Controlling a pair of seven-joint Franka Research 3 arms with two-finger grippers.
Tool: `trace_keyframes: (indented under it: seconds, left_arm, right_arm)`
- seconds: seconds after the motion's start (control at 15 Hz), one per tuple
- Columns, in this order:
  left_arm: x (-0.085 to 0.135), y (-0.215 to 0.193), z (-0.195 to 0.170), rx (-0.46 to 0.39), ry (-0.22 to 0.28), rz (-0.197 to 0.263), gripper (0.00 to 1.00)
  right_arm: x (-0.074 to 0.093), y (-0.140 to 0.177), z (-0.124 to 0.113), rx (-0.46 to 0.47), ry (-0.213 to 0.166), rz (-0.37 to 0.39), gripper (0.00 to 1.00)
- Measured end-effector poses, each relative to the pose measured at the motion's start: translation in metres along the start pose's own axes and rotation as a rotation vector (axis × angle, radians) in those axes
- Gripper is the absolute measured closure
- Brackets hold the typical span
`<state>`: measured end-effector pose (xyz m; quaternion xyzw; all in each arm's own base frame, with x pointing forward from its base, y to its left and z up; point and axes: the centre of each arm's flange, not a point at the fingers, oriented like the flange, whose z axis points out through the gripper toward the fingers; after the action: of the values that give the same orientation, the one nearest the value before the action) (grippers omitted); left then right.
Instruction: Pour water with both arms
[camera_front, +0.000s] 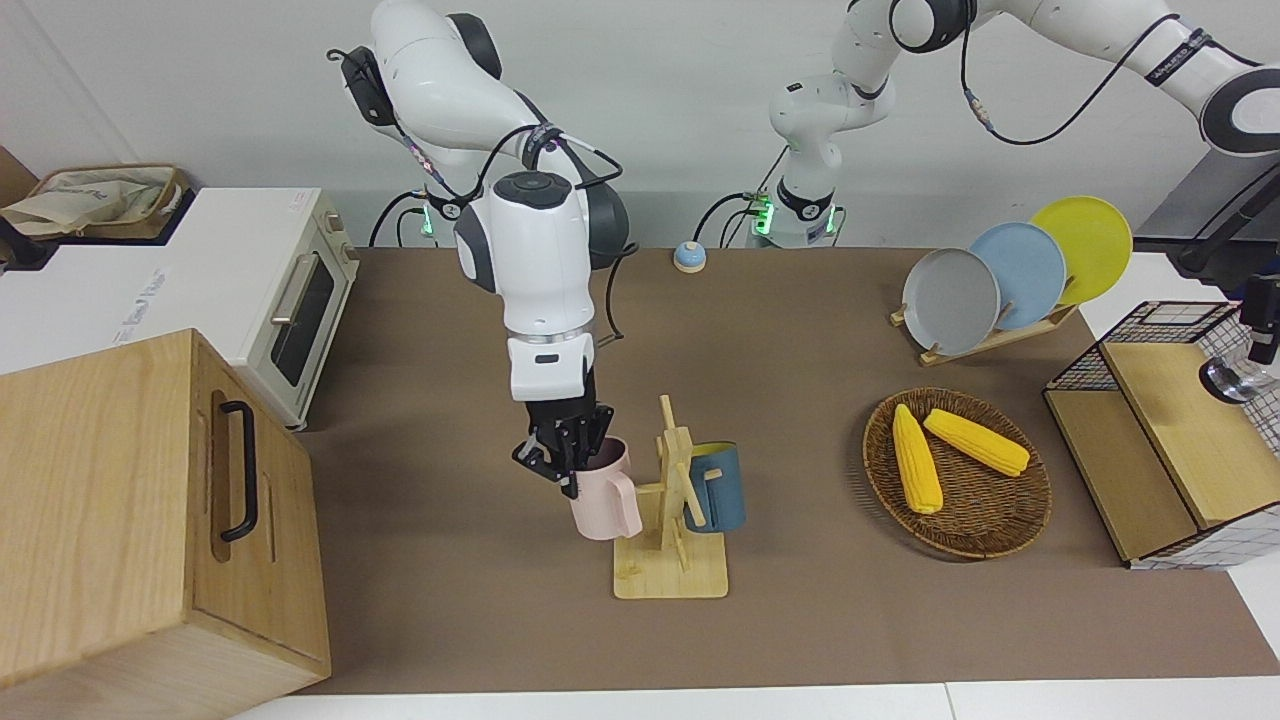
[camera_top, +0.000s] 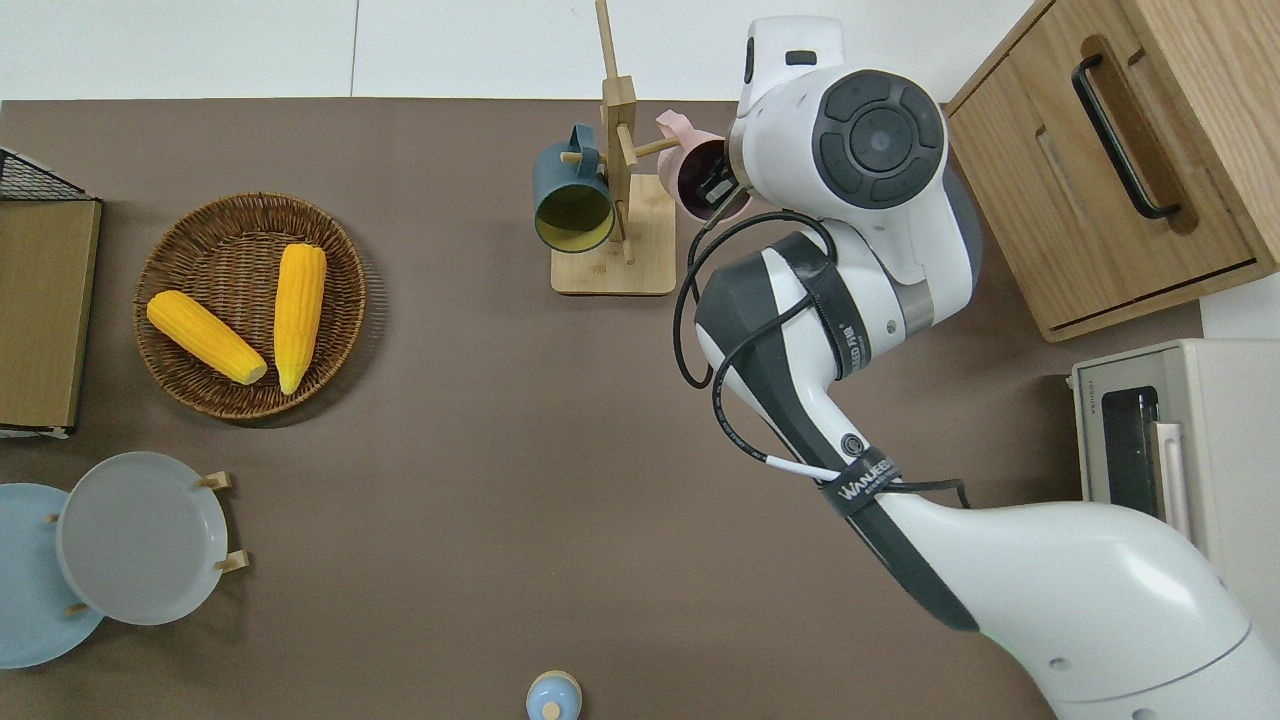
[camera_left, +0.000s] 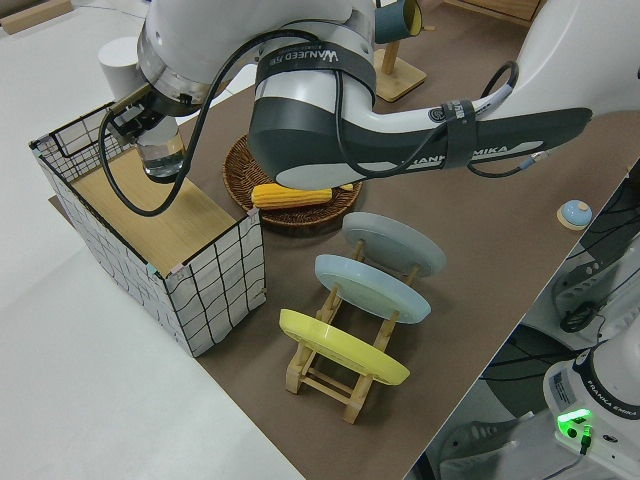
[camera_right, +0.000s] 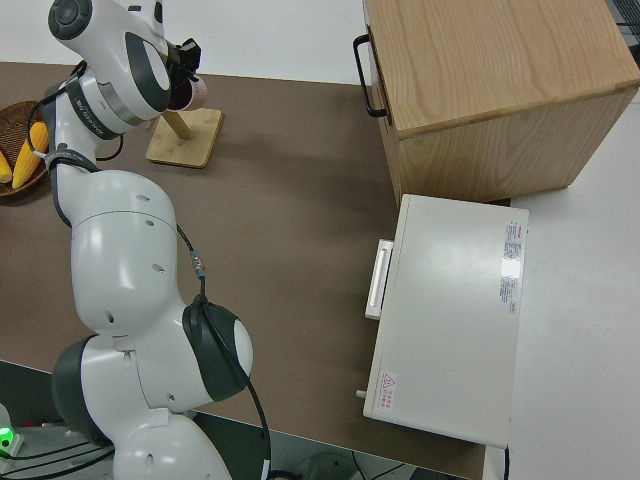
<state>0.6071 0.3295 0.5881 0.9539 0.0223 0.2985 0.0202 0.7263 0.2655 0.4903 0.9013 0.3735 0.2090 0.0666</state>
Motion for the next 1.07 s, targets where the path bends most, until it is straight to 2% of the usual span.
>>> trace_keyframes:
  seconds: [0.27,0.4,0.67,0.93,1.07]
  left_arm:
    - [0.011,0.024,-0.027,0.012,-0.012,-0.013,0.37]
    - [0.015,0.037,-0.045,0.022,-0.033,-0.002,0.37]
    - [0.019,0.058,-0.068,0.012,-0.051,-0.022,0.37]
    - [0.018,0.066,-0.071,0.011,-0.058,-0.04,0.37]
    - [0.016,0.074,-0.071,0.036,-0.083,-0.041,0.37]
  right_arm:
    - [-0.006,0.013,-0.004,-0.002,-0.006,0.008,0.95]
    - [-0.012,0.022,-0.004,-0.001,-0.018,0.007,0.95]
    - [-0.026,0.051,-0.011,0.007,-0.019,0.002,0.95]
    - [-0.05,0.087,-0.028,0.008,-0.058,-0.027,0.95]
    - [-0.065,0.105,-0.044,0.006,-0.086,-0.042,0.95]
